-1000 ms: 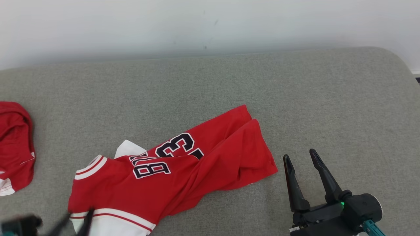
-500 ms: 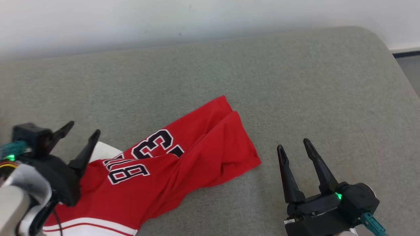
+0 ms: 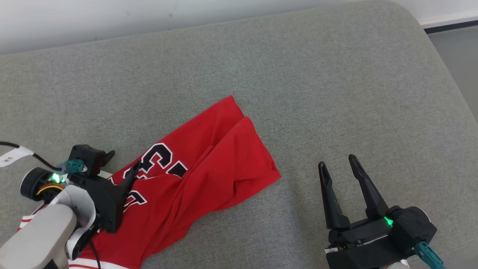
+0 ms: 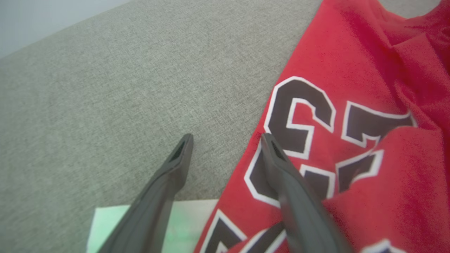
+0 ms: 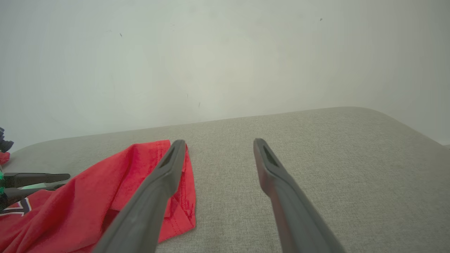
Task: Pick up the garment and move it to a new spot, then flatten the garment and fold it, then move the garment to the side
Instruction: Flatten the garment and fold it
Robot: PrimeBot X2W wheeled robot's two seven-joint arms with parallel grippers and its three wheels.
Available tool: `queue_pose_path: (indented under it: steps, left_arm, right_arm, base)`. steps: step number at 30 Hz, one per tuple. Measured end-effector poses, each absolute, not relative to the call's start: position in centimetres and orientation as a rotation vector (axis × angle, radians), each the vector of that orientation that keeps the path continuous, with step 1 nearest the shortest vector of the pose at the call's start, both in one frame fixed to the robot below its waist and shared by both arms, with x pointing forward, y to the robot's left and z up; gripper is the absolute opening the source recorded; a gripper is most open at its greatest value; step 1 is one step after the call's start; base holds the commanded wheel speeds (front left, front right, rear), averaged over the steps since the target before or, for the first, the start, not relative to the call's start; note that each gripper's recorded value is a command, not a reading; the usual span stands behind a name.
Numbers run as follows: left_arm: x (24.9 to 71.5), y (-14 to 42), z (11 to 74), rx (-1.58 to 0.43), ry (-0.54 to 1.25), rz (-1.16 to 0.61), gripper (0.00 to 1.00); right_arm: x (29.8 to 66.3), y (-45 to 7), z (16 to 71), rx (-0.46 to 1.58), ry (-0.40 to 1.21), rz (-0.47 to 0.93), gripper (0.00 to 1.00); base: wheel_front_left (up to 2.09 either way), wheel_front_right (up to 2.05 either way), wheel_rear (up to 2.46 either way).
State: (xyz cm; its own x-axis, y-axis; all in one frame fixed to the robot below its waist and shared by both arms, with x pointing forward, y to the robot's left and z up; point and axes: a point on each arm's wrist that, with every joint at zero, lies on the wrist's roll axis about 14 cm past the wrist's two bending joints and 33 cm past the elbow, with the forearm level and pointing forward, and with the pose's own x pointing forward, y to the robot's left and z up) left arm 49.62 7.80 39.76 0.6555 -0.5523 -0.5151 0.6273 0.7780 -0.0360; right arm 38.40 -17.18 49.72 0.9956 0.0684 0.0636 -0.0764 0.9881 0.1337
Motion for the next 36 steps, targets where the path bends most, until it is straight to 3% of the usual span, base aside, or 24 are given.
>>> queue_pose_path:
  steps: [12, 18, 19, 20, 27, 36]
  left_arm:
    - [48.9, 5.2, 41.0, 0.140, 0.520, -0.751, 1.00]
    - [48.4, 6.0, 39.4, 0.237, 0.599, -0.742, 1.00]
    - [48.3, 6.0, 39.2, 0.237, 0.609, -0.744, 0.29]
    - [48.2, 5.8, 39.1, 0.239, 0.613, -0.753, 0.00]
    - [49.0, 3.3, 41.0, 0.174, 0.542, -0.824, 0.00]
    - [56.8, 1.9, 51.3, 0.201, 0.209, -0.836, 0.00]
  right_arm:
    - [37.8, -17.3, 50.2, 0.133, -0.071, 0.068, 1.00]
    - [37.5, -17.4, 50.4, 0.136, -0.074, 0.065, 1.00]
    - [37.4, -17.4, 50.4, 0.136, -0.075, 0.062, 1.00]
    - [37.4, -17.5, 50.4, 0.135, -0.075, 0.060, 1.00]
    - [36.8, -18.6, 50.6, 0.131, -0.077, 0.024, 1.00]
    - [37.0, -19.2, 50.5, 0.151, -0.075, 0.002, 1.00]
  base:
    - [0.00, 0.00, 0.00]
    - [0.00, 0.00, 0.00]
    - [0.00, 0.00, 0.00]
    - [0.00, 0.00, 0.00]
    - [0.00, 0.00, 0.00]
    - [0.00, 0.00, 0.00]
